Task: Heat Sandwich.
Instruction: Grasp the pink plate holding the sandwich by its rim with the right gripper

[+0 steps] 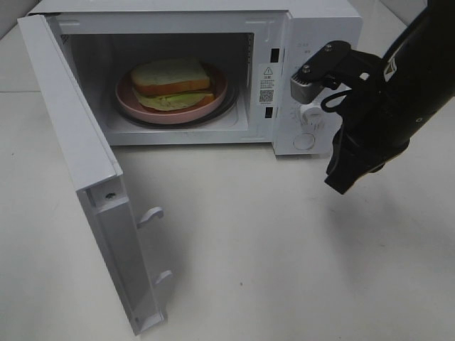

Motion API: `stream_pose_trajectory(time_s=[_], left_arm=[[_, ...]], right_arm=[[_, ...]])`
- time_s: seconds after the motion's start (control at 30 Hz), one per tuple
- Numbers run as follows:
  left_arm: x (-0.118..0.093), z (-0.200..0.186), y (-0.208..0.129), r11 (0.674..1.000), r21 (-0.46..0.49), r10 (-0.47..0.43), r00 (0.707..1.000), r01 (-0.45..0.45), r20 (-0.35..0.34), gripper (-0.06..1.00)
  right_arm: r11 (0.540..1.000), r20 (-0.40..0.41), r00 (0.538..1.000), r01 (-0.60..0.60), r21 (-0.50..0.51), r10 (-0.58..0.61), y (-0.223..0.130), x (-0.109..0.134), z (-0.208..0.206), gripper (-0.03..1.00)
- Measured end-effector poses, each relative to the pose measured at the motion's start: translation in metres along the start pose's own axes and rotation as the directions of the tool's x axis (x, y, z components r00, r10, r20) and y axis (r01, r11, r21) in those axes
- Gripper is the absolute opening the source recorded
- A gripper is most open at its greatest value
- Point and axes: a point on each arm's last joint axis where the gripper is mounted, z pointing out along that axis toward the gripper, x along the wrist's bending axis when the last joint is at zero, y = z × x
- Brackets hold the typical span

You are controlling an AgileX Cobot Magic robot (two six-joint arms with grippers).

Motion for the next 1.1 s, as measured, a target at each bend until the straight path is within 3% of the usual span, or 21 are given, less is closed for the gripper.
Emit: stream_pose_trajectory(time_s=[0.1,0.17,0.2,0.3,0.37,0.5,0.53,0.67,0.8,0.93,0.97,1.03,1.1], left_arm=[[0.000,0.000,0.000,1.000,0.000,0.000,1.000,0.000,0.000,0.99],[0.000,0.000,0.000,1.000,0.000,0.000,1.000,0.000,0.000,0.99],[0.000,0.000,0.000,1.000,0.000,0.000,1.000,0.000,0.000,0.99],[0.000,0.000,0.000,1.000,0.000,0.000,1.000,0.000,0.000,0.99],[0.000,0.000,0.000,1.000,0.000,0.000,1.000,0.000,0.000,0.99],[0.000,0.000,0.000,1.000,0.000,0.000,1.000,0.000,0.000,0.99],[0.000,0.000,0.000,1.000,0.000,0.000,1.000,0.000,0.000,0.99],[0.000,0.000,0.000,1.000,0.000,0.000,1.000,0.000,0.000,0.99],[0.000,0.000,0.000,1.000,0.000,0.000,1.000,0.000,0.000,0.99],[0.000,0.000,0.000,1.000,0.000,0.000,1.000,0.000,0.000,0.99],[0.000,0.000,0.000,1.000,0.000,0.000,1.000,0.000,0.000,0.99],[0.000,0.000,0.000,1.000,0.000,0.000,1.000,0.000,0.000,0.99],[0.000,0.000,0.000,1.000,0.000,0.000,1.000,0.000,0.000,0.99]], right_arm=[[0.982,0.003,0.982,0.190,0.002,-0.190,0.000,0.000,0.000,0.04],[0.970,0.005,0.970,0.244,0.004,-0.244,0.000,-0.001,0.000,0.04],[0.935,0.014,0.935,0.354,0.015,-0.354,-0.001,-0.002,0.000,0.04],[0.895,0.021,0.895,0.445,0.029,-0.446,-0.002,-0.003,0.000,0.04],[0.829,0.031,0.829,0.557,0.052,-0.559,-0.002,-0.005,0.000,0.05],[0.778,0.036,0.778,0.625,0.067,-0.628,-0.003,-0.006,0.000,0.06],[0.743,0.038,0.743,0.665,0.076,-0.668,-0.003,-0.007,0.000,0.06],[0.702,0.042,0.701,0.706,0.094,-0.711,-0.003,-0.009,0.000,0.08],[0.681,0.057,0.679,0.725,0.105,-0.732,-0.003,-0.010,0.000,0.16],[0.682,0.077,0.677,0.725,0.100,-0.732,-0.001,-0.011,-0.001,0.43],[0.682,0.077,0.677,0.725,0.100,-0.732,-0.001,-0.011,-0.001,0.43],[0.696,0.086,0.691,0.711,0.096,-0.718,-0.001,-0.012,-0.001,0.63],[0.707,0.088,0.702,0.701,0.095,-0.707,-0.001,-0.012,-0.001,0.68]])
